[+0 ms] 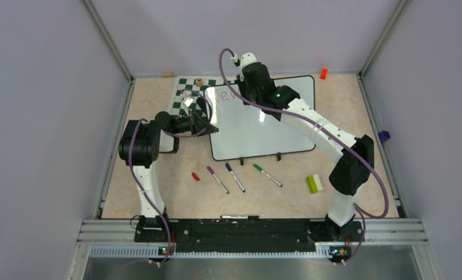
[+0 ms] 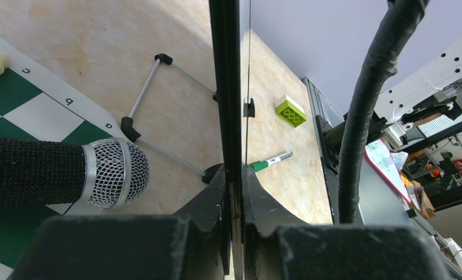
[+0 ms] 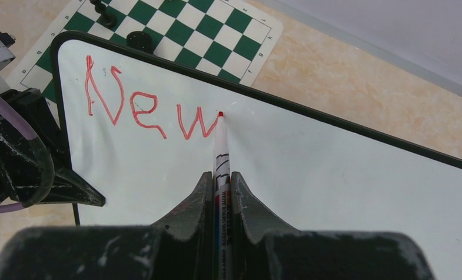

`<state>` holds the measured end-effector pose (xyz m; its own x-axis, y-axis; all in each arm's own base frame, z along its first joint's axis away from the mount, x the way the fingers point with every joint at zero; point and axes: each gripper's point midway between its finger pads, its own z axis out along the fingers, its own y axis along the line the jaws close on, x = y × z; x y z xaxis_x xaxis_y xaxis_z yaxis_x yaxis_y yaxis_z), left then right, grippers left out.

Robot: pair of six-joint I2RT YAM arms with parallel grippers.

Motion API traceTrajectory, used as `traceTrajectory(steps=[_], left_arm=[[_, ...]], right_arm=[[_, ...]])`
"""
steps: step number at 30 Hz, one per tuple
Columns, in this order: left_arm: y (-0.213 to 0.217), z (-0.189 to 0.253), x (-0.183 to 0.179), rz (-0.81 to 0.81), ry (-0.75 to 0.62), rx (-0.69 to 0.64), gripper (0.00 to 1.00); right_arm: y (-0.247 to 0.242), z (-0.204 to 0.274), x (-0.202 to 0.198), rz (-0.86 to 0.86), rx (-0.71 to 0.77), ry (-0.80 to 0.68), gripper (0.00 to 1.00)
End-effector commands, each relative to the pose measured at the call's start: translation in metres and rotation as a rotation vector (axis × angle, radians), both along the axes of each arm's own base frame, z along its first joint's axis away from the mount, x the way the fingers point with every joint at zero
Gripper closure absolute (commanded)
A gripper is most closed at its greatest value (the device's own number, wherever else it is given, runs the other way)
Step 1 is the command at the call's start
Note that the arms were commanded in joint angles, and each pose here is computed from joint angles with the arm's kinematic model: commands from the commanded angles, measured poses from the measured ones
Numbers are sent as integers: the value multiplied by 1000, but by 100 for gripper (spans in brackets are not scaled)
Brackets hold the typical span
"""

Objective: Write a sentence on the whiteboard

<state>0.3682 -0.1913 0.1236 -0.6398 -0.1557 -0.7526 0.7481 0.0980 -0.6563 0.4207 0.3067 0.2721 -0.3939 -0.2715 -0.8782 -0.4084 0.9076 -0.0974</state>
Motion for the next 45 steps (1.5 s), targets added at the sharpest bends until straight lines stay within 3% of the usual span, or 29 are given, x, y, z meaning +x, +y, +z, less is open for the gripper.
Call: traceTrajectory(steps=[1, 18, 23, 45], left_arm=[[2, 17, 2, 9, -227, 10, 100], [6, 12, 12, 41, -207, 3, 100], [8, 9, 12, 106, -324, 24, 100], [2, 3, 20, -5, -231, 15, 100]], right_arm=[[-12, 39, -7, 6, 67, -60, 100], [-46, 35, -51, -5, 100, -46, 100], [-58, 35, -60, -26, 105, -52, 100], [-76, 31, -83, -43, 140, -34, 100]])
